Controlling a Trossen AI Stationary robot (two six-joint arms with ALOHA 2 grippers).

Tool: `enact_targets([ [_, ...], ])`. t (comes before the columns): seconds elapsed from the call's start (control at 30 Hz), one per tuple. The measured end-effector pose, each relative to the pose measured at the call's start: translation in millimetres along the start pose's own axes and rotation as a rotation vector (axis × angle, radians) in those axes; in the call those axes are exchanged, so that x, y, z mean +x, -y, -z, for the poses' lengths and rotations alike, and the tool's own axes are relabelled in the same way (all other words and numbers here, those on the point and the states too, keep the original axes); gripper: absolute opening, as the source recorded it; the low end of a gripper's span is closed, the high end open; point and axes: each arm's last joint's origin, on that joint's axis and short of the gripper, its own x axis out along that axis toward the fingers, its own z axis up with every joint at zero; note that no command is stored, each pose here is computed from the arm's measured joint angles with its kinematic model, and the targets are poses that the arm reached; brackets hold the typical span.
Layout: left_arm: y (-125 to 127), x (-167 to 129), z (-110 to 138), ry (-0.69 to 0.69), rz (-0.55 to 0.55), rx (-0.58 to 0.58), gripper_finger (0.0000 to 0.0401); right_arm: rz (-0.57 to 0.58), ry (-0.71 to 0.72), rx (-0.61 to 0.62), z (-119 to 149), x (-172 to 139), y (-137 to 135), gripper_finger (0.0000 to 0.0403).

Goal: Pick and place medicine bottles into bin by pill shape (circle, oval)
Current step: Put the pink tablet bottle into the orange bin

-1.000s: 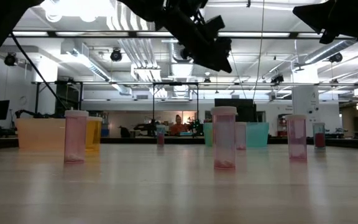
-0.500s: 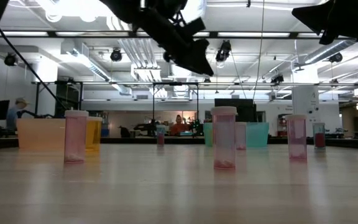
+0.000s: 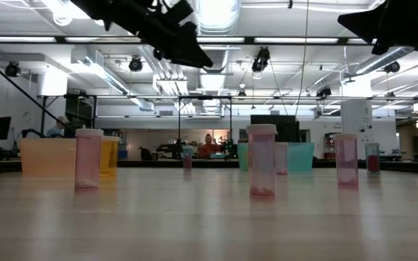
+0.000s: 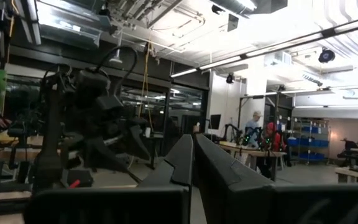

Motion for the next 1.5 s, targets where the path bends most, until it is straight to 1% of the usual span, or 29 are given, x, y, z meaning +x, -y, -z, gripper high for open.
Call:
enact_targets([
  [0.13, -3, -15, 9, 0.045, -0.011, -0.008, 0.0248, 0.013, -0.025, -0.013, 2, 1, -1, 0.0009],
  [0.2, -5, -22, 16, 0.047, -0.013, -0.008, 0.0248, 0.018, -0.04, -0.021, 4, 2, -1, 0.0009],
  [0.43, -9, -40, 29, 0.094, -0.034, -0.025, 0.0248, 0.019, -0.088, -0.046, 9, 4, -4, 0.0009],
  [0.8, -19, -53, 50, 0.113, -0.096, -0.045, 0.0248, 0.035, -0.142, -0.05, 17, 8, -6, 0.0009],
  [0.93, -24, -52, 52, 0.113, -0.117, -0.05, 0.0248, 0.023, -0.176, -0.049, 16, 16, -10, 0.0009],
  [1.1, -27, -52, 52, 0.108, -0.133, -0.036, 0.0248, -0.024, -0.322, -0.076, 20, 34, -20, 0.0009],
  [1.27, -30, -51, 54, 0.101, -0.145, -0.02, 0.0248, -0.052, -0.438, -0.089, 15, 52, -26, 0.0009],
  [1.43, -32, -50, 59, 0.083, -0.153, -0.003, 0.0248, -0.08, -0.592, -0.098, 12, 69, -33, 0.0009],
  [1.5, -33, -50, 62, 0.075, -0.16, -0.002, 0.0248, -0.08, -0.644, -0.084, 8, 76, -36, 0.0009],
])
